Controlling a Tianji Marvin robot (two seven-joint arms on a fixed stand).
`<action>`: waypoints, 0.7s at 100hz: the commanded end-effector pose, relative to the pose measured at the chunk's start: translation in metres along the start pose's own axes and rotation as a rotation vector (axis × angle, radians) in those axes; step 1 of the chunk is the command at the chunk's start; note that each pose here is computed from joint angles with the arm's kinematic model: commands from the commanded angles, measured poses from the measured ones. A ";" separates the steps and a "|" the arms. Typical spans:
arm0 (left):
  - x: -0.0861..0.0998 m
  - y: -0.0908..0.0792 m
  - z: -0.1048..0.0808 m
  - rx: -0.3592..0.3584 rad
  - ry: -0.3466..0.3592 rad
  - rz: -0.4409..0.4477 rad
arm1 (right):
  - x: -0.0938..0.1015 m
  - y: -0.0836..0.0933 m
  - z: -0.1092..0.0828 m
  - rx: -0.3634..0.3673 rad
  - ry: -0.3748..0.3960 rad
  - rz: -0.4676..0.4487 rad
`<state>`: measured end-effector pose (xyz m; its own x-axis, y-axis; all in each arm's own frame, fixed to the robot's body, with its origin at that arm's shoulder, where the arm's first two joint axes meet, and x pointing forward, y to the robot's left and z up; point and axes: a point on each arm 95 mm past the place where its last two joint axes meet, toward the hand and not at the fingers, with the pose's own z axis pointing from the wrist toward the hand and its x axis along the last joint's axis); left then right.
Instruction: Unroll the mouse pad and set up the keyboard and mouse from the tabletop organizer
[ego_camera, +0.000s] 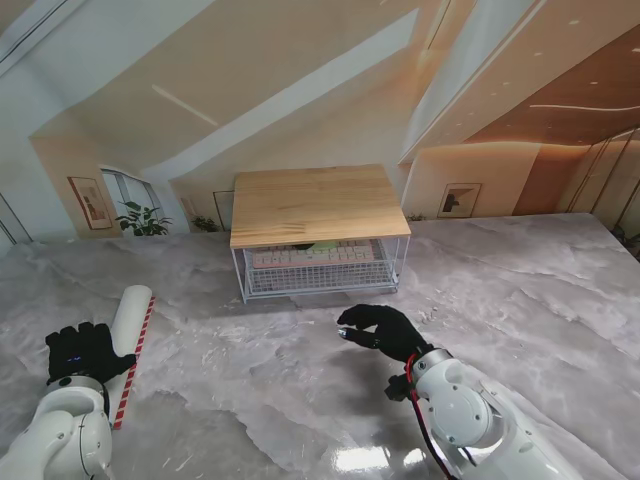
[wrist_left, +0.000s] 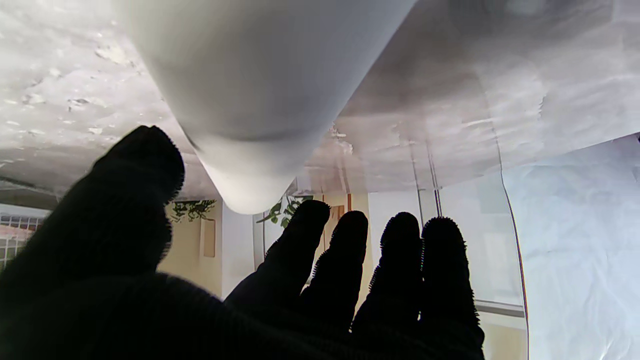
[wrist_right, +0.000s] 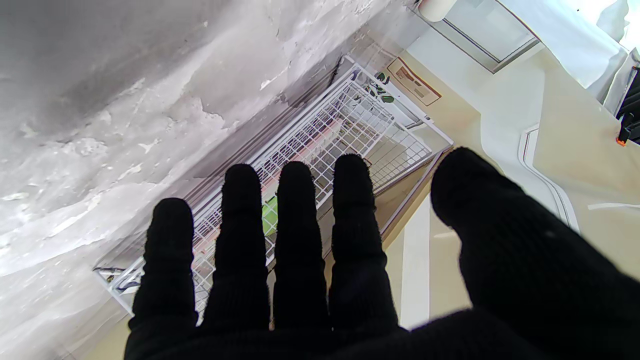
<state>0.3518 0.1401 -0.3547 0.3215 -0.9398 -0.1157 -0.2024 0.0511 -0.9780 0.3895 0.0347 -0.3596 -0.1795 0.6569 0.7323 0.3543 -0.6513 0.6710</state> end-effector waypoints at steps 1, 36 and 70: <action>0.003 -0.001 0.003 -0.020 -0.002 0.000 | 0.000 -0.005 -0.001 0.017 -0.003 0.003; 0.007 0.002 0.013 -0.101 -0.056 -0.003 | -0.001 -0.004 -0.003 0.012 -0.009 0.000; 0.010 0.009 0.020 -0.171 -0.105 -0.048 | -0.002 -0.002 -0.004 0.006 -0.013 -0.001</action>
<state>0.3724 0.1381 -0.3625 0.4178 -0.9032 -0.0981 -0.3123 -0.0413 -0.9491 0.3889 0.0304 -0.3602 -0.1687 0.6619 0.7303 0.3450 -0.6544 0.6728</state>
